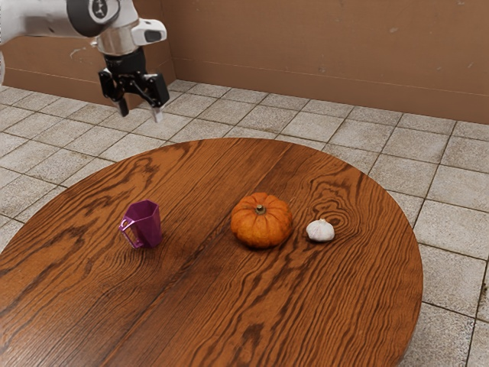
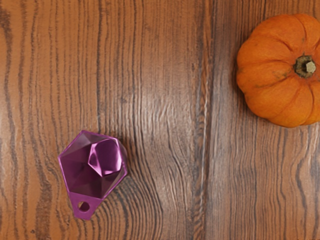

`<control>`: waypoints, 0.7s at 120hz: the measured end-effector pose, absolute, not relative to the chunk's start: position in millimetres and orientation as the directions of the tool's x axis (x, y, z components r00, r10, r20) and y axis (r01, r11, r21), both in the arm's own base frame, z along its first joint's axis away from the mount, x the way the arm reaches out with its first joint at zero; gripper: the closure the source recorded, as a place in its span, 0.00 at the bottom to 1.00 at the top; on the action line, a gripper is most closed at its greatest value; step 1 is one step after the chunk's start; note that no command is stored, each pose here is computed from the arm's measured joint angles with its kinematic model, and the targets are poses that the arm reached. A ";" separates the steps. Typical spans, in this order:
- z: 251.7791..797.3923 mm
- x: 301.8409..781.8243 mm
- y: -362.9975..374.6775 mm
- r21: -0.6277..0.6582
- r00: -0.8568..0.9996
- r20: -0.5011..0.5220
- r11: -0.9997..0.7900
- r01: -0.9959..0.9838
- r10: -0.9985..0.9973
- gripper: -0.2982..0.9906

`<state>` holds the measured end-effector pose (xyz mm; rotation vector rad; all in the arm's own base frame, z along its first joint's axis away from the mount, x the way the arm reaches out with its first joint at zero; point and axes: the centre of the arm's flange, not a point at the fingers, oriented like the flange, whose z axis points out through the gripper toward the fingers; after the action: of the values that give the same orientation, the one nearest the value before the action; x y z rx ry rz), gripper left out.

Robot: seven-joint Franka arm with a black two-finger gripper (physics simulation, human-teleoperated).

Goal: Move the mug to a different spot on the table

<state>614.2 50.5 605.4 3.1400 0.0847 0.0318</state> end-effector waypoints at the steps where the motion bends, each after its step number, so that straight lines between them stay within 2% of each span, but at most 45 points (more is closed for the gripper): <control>1: 604.8 614.3 50.5 0.001 0.998 0.019 -0.999 0.053 0.053 0.23; 16: 590.9 595.8 68.2 0.001 0.998 -0.014 -0.998 0.062 0.062 0.23; 34: 536.3 565.0 121.8 0.001 0.998 -0.050 -0.999 0.043 0.043 0.23; 52: 496.5 563.9 132.9 -0.008 0.998 -0.034 -0.998 -0.062 -0.061 0.23; 64: 446.6 571.2 131.6 -0.012 0.990 -0.057 -0.991 -0.131 -0.130 0.23; 84: 387.7 565.1 148.0 0.042 0.984 -0.040 -0.984 -0.174 -0.176 0.23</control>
<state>565.1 148.0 387.7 3.0901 -0.2726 -0.0684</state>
